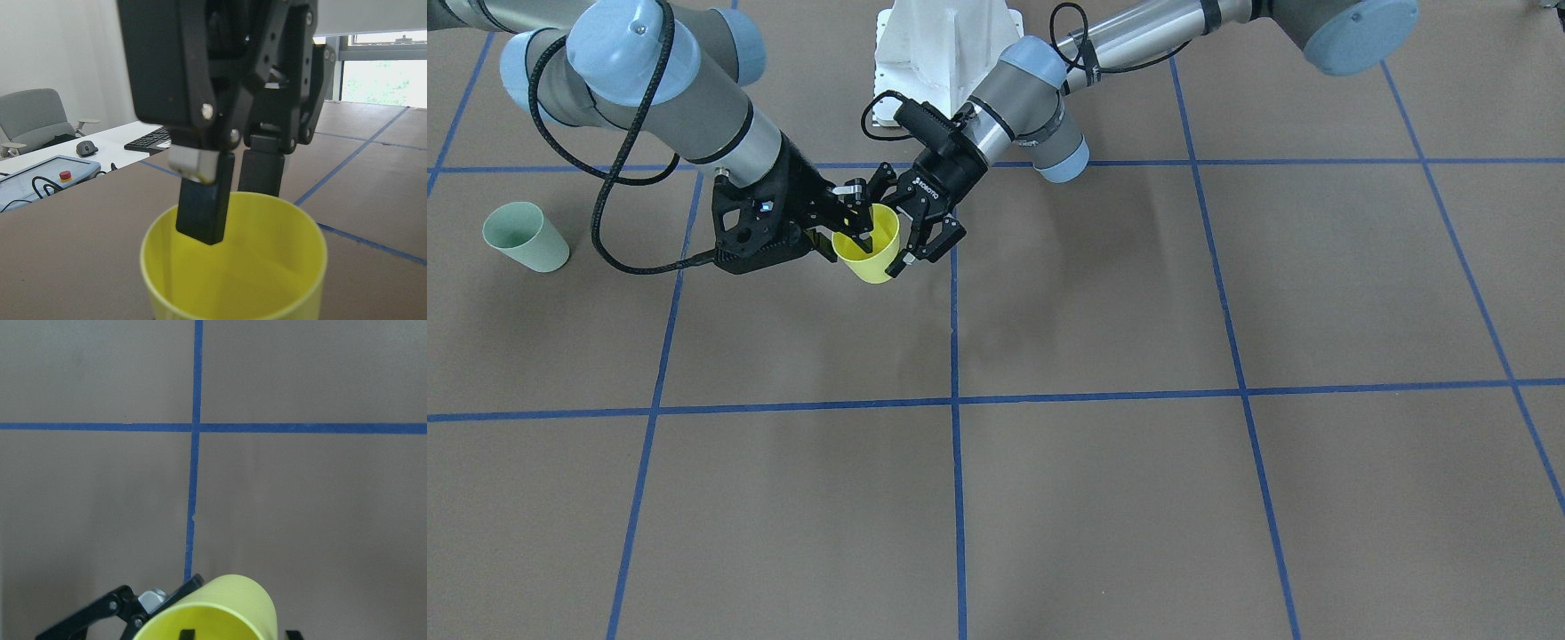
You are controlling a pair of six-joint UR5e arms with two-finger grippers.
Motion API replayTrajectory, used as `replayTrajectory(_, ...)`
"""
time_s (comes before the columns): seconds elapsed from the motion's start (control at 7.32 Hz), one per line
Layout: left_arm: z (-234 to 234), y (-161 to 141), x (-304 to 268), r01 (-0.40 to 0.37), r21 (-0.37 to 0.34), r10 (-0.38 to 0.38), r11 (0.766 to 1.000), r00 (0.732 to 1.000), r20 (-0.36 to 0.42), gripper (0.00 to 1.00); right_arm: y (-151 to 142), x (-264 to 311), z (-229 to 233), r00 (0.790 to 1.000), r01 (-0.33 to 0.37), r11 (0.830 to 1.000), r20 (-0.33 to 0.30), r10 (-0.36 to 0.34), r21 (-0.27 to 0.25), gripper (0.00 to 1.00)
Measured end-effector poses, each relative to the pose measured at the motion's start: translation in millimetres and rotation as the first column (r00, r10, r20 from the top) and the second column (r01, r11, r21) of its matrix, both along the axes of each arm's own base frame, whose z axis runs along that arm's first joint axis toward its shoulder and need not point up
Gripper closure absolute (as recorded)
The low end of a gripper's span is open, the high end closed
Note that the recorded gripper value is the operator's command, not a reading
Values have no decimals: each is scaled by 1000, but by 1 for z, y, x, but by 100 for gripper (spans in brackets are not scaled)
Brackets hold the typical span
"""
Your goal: Transfer and stack yellow cup on green cup
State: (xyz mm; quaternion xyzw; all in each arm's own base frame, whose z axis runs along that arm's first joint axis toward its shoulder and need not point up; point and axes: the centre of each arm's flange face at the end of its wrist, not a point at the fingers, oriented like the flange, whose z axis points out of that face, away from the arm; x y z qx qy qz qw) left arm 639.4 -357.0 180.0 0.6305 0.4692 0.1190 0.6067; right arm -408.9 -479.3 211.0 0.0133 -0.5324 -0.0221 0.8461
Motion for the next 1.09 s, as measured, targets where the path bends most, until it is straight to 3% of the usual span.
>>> replayTrajectory(0.27, 0, 1, 0, -1, 0, 1, 1000, 1000, 1, 100, 1, 0, -1, 1000, -3, 1000, 0, 3, 3, 100)
replayTrajectory(0.41, 1, 1, 0, -1, 0, 1, 1000, 1000, 1, 66, 1, -1, -1, 1000, -4, 1000, 0, 4, 4, 100)
replayTrajectory(0.55, 0, 1, 0, -1, 0, 1, 1000, 1000, 0, 22, 1, -1, -1, 1000, -4, 1000, 0, 4, 3, 100)
replayTrajectory(0.68, -1, 1, 0, -1, 1, 1, 1000, 1000, -1, 1, 1, 0, -1, 1000, -5, 1000, 0, 5, 3, 100)
replayTrajectory(1.09, -3, 0, -2, 1, 6, -1, 1000, 1000, -2, 1, -12, 16, 3, 999, -36, 999, -5, 36, 1, 100)
